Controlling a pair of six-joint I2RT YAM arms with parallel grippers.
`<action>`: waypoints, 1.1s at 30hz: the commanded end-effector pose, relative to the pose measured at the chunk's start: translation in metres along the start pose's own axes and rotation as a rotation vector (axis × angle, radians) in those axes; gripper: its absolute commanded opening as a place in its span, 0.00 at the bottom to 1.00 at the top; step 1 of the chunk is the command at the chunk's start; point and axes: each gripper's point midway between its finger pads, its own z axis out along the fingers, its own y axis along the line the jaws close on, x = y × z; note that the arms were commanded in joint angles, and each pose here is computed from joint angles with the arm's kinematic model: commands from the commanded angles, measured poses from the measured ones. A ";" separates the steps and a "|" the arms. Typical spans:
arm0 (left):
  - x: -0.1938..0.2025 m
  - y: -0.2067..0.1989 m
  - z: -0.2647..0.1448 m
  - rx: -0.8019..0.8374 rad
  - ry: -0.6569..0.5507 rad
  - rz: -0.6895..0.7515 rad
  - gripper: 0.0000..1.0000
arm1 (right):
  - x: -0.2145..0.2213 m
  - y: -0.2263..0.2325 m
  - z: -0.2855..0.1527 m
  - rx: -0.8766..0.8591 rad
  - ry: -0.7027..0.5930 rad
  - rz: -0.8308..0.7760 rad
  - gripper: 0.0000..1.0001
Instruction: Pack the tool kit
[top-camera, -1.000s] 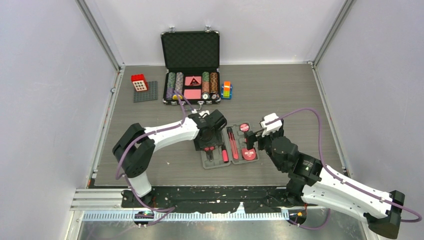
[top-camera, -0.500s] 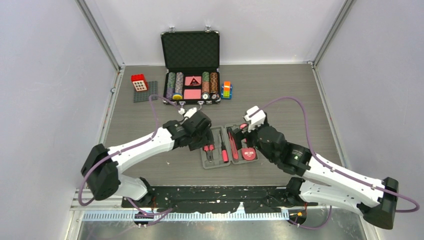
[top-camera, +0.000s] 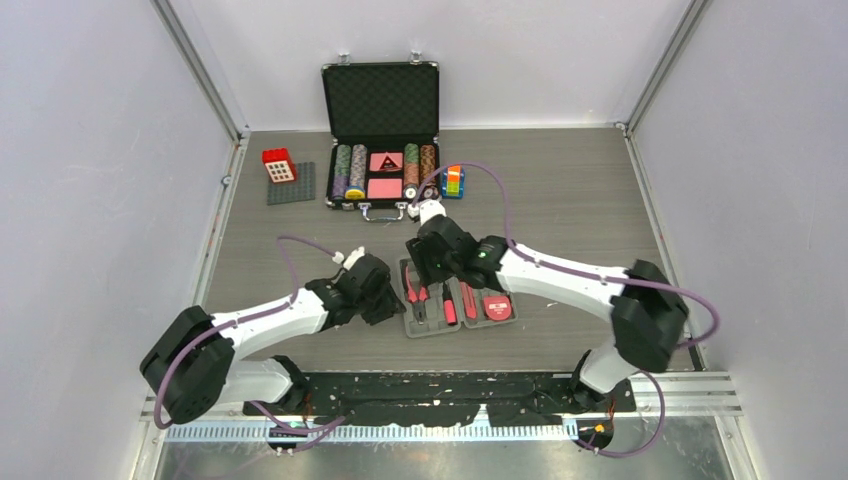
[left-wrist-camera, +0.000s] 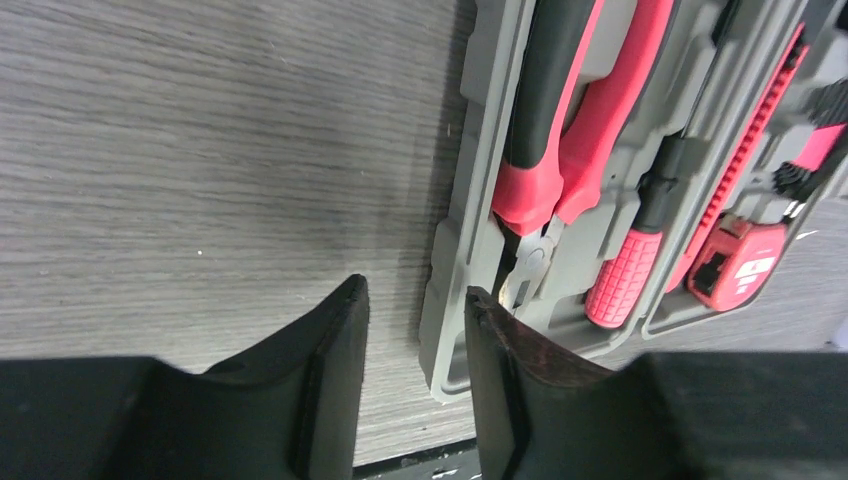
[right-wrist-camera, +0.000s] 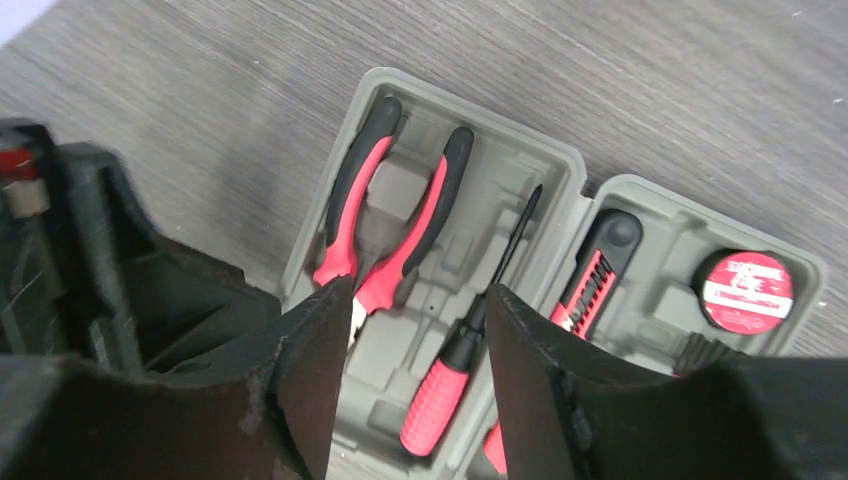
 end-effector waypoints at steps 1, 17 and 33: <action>-0.011 -0.030 -0.001 0.158 -0.031 -0.047 0.35 | -0.001 0.012 0.024 -0.026 0.086 0.119 0.54; 0.005 -0.033 0.008 0.210 0.039 -0.061 0.20 | 0.049 0.012 0.072 0.019 0.257 0.207 0.36; 0.007 -0.023 0.022 0.167 0.035 -0.106 0.00 | 0.076 0.000 0.062 0.094 0.343 0.175 0.14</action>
